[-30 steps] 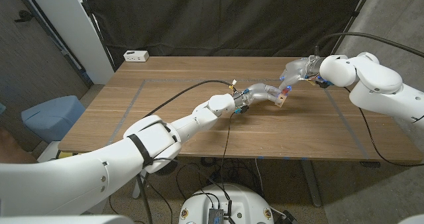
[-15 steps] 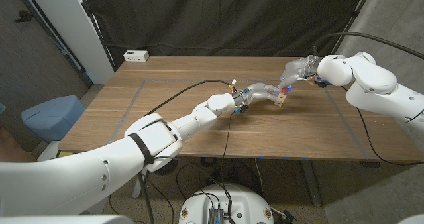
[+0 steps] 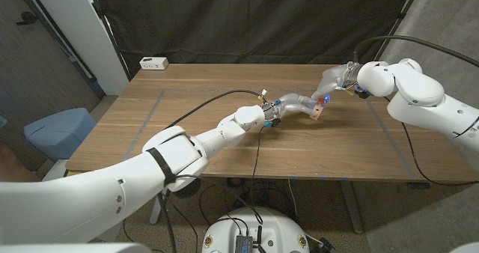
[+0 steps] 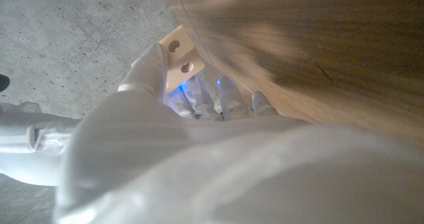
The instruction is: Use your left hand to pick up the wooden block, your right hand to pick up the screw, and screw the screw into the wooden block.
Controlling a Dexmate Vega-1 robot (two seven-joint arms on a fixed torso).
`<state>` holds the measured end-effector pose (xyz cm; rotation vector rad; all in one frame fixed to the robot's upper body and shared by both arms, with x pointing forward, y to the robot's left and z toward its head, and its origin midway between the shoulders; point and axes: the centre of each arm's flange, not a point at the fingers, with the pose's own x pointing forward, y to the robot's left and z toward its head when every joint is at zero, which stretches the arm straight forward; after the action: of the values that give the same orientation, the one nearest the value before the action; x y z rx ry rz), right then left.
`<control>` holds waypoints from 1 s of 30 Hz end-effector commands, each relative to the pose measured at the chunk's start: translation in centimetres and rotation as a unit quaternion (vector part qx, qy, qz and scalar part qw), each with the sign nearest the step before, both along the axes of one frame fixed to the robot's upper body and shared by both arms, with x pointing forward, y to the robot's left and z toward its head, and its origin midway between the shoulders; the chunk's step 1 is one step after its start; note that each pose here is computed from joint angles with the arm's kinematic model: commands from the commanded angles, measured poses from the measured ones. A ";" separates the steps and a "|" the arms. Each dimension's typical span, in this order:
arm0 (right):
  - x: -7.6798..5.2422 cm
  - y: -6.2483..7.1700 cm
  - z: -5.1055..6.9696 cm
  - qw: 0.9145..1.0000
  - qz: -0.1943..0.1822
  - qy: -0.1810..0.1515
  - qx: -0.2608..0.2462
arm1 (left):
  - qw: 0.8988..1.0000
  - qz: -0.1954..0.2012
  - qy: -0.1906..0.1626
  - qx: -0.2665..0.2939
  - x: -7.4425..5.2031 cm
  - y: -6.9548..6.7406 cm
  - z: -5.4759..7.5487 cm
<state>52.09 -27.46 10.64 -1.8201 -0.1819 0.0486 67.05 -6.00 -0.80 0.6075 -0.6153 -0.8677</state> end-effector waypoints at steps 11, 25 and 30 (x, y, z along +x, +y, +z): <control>-0.2 -0.2 0.6 1.000 -0.012 -0.002 0.009 | 1.000 0.008 -0.001 -0.007 0.2 0.2 0.3; -1.0 -0.5 0.8 1.000 -0.013 0.010 0.016 | 1.000 0.004 -0.007 -0.007 0.1 0.2 0.3; -1.6 -0.6 0.9 1.000 -0.006 0.013 0.017 | 1.000 0.000 -0.011 -0.008 -0.1 0.2 0.2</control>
<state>51.34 -27.86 11.40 -1.7940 -0.1522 0.0374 67.18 -5.84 -0.44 0.6028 -0.6268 -0.8506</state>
